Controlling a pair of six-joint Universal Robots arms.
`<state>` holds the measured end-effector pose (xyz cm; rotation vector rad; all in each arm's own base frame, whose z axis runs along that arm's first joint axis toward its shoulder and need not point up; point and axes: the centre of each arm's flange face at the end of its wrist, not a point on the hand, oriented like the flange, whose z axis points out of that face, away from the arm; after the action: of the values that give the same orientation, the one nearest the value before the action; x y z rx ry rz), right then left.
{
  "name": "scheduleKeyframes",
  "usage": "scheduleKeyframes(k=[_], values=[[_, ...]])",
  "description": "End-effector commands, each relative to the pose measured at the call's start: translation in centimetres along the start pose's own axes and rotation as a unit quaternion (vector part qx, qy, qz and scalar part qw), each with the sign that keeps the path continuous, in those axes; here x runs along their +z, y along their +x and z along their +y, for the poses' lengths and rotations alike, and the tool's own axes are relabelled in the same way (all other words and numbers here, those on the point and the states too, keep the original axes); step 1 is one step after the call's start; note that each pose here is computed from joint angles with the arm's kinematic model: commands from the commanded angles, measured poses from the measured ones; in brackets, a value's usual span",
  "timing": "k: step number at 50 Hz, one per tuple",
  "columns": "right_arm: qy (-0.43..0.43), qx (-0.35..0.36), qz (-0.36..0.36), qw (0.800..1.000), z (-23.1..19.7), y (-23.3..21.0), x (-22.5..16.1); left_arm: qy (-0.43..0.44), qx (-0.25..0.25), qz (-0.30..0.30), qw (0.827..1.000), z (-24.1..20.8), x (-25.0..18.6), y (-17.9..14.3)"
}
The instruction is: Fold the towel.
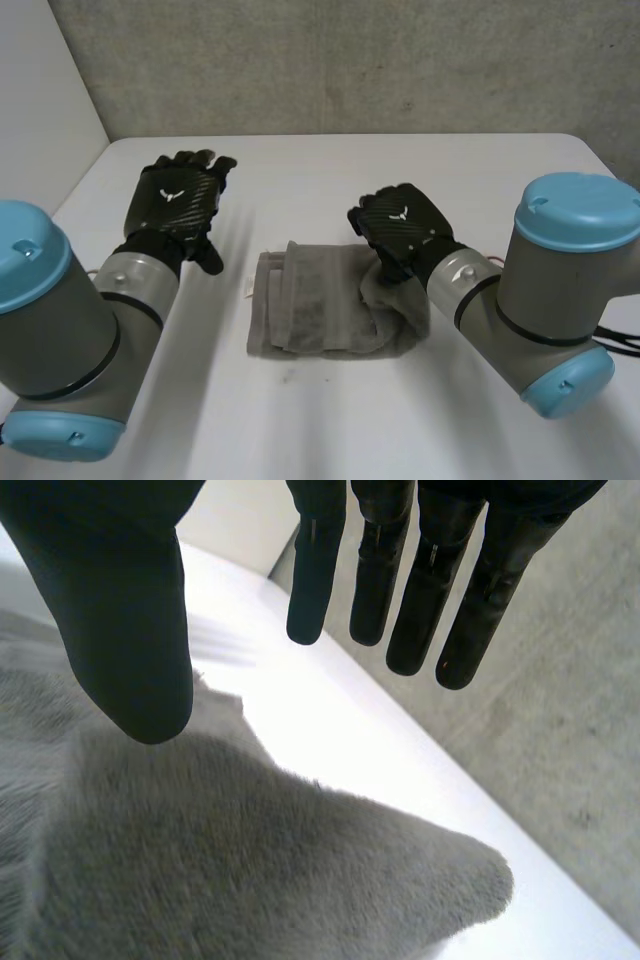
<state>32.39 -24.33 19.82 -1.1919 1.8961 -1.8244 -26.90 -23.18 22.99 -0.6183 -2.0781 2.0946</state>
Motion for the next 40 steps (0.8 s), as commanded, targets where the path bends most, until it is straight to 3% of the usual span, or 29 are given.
scheduleKeyframes(k=[1,15,40], values=[[-0.059,0.017,0.065,0.996,3.1,4.3,-1.3,-0.014,-0.001,-0.002,1.0,0.8,-0.3,-0.3],[-0.11,0.065,0.057,0.99,7.4,6.3,-4.1,-0.026,0.0,0.008,1.0,1.8,-0.3,0.4],[-0.138,0.107,0.067,0.982,9.6,6.6,-4.2,-0.039,0.002,0.02,0.999,2.7,-0.5,1.1]])
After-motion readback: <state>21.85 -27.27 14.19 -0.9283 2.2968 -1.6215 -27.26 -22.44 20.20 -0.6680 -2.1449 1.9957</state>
